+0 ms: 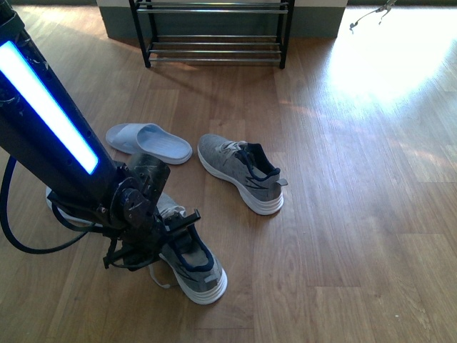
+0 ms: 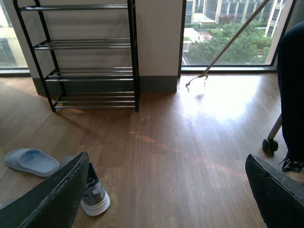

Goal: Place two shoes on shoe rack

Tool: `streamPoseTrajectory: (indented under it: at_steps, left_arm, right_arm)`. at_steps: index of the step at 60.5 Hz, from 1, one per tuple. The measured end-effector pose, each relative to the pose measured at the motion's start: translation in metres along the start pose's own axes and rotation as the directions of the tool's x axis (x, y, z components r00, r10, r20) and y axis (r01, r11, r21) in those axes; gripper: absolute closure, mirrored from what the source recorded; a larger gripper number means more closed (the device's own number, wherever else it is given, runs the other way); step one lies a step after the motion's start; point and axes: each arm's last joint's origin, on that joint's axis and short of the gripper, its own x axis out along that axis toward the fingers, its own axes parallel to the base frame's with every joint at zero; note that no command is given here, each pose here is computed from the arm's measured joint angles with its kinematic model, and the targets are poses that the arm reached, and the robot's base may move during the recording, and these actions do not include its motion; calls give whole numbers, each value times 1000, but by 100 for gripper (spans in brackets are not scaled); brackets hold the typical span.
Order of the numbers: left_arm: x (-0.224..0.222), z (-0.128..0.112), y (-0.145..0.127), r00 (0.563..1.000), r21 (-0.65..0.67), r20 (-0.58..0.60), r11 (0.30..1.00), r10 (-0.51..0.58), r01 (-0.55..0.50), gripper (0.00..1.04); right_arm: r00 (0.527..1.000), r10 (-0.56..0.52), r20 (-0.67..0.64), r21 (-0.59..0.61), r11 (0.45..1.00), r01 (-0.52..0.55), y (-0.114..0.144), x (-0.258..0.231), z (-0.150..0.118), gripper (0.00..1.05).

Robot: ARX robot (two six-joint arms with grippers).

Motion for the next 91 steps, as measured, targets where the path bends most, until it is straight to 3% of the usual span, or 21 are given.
streamPoseTrajectory:
  at_steps: [14, 24, 31, 36, 43, 52, 60, 64, 91]
  left_arm:
    - [-8, 0, 10, 996, -26, 38, 997, 76, -75, 103]
    - [-44, 4, 19, 986, -94, 117, 989, 120, -110, 103]
    - [-98, 12, 17, 959, -110, 255, 989, 123, -98, 103]
    - [-146, 16, 10, 913, -84, 389, 992, 121, -95, 103]
    - [-216, 9, 7, 811, -34, 572, 992, 122, -125, 103]
    - [-282, -30, 28, 690, -26, 701, 973, 182, -230, 103]
    - [-314, -75, 50, 586, -30, 772, 934, 248, -356, 103]
    - [-325, -85, 56, 554, -33, 797, 933, 240, -357, 103]
    - [-331, -87, 54, 551, 1, 808, 935, 208, -354, 103]
  right_arm:
    - [1000, 0, 0, 0, 1000, 0, 0, 0, 0, 9]
    - [1000, 0, 0, 0, 1000, 0, 0, 0, 0, 9]
    - [1000, 0, 0, 0, 1000, 0, 0, 0, 0, 9]
    - [1000, 0, 0, 0, 1000, 0, 0, 0, 0, 9]
    - [1000, 0, 0, 0, 1000, 0, 0, 0, 0, 9]
    - [1000, 0, 0, 0, 1000, 0, 0, 0, 0, 9]
    - [1000, 0, 0, 0, 1000, 0, 0, 0, 0, 9]
    - [1000, 0, 0, 0, 1000, 0, 0, 0, 0, 9]
    - [1000, 0, 0, 0, 1000, 0, 0, 0, 0, 9]
